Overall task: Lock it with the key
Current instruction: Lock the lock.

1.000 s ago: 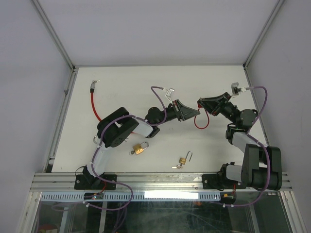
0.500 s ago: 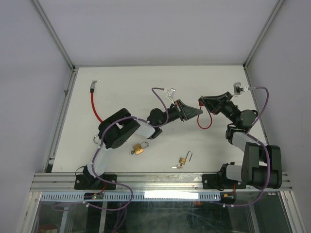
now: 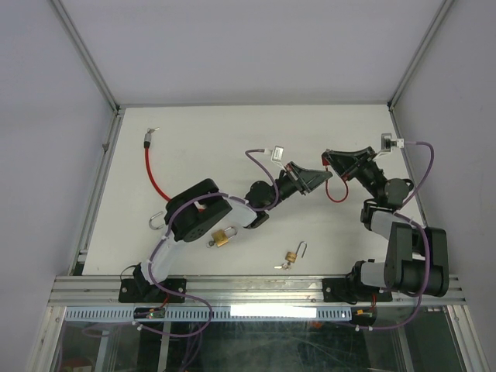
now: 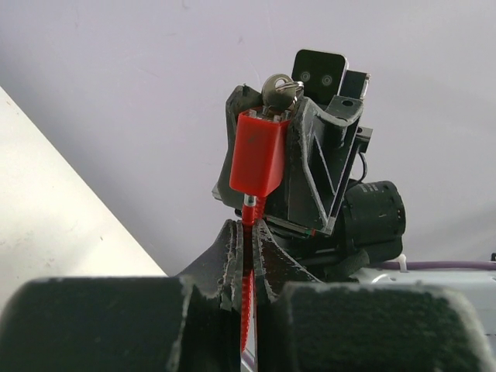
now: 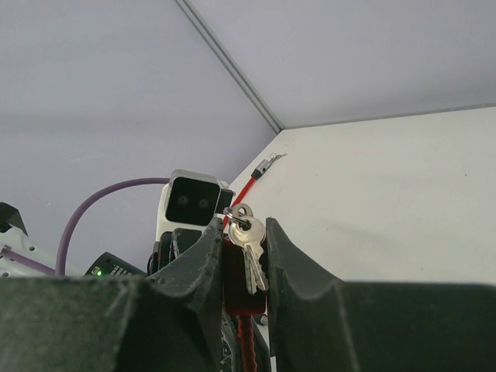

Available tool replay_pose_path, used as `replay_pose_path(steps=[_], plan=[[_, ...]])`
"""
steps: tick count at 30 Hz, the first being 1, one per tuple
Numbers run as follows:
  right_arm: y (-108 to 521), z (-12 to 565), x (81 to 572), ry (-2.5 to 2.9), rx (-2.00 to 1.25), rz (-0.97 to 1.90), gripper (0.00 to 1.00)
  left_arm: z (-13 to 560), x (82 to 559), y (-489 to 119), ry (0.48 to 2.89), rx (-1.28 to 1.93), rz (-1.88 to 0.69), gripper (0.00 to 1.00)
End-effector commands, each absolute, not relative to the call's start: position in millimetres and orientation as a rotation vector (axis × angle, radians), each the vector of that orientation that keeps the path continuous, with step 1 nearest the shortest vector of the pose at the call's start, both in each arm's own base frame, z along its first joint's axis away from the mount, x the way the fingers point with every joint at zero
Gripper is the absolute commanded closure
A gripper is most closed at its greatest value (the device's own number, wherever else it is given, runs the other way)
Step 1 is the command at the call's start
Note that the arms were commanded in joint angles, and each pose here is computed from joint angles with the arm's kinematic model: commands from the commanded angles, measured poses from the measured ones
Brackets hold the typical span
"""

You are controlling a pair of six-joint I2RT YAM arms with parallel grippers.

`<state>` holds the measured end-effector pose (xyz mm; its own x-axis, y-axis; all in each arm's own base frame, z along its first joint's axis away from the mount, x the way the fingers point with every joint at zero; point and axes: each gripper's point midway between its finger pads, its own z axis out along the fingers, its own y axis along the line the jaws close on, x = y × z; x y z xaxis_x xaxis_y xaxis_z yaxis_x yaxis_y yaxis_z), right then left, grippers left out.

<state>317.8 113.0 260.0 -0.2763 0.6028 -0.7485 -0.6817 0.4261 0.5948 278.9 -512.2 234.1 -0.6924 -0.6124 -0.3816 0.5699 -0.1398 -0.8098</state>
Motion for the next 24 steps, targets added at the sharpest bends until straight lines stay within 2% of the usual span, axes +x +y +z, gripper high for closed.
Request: replay_pose_path(steps=[1, 13, 24], plan=[[127, 277, 293, 1.331, -0.22, 1.285, 1.0, 321, 283, -475, 0.881, -0.109, -1.922, 1.0], [128, 281, 288, 1.316, -0.269, 1.274, 1.0, 350, 303, -460, 0.775, -0.099, -1.845, 1.0], [129, 285, 284, 1.298, -0.326, 1.234, 1.0, 399, 276, -435, 0.661, 0.073, -1.695, 1.0]])
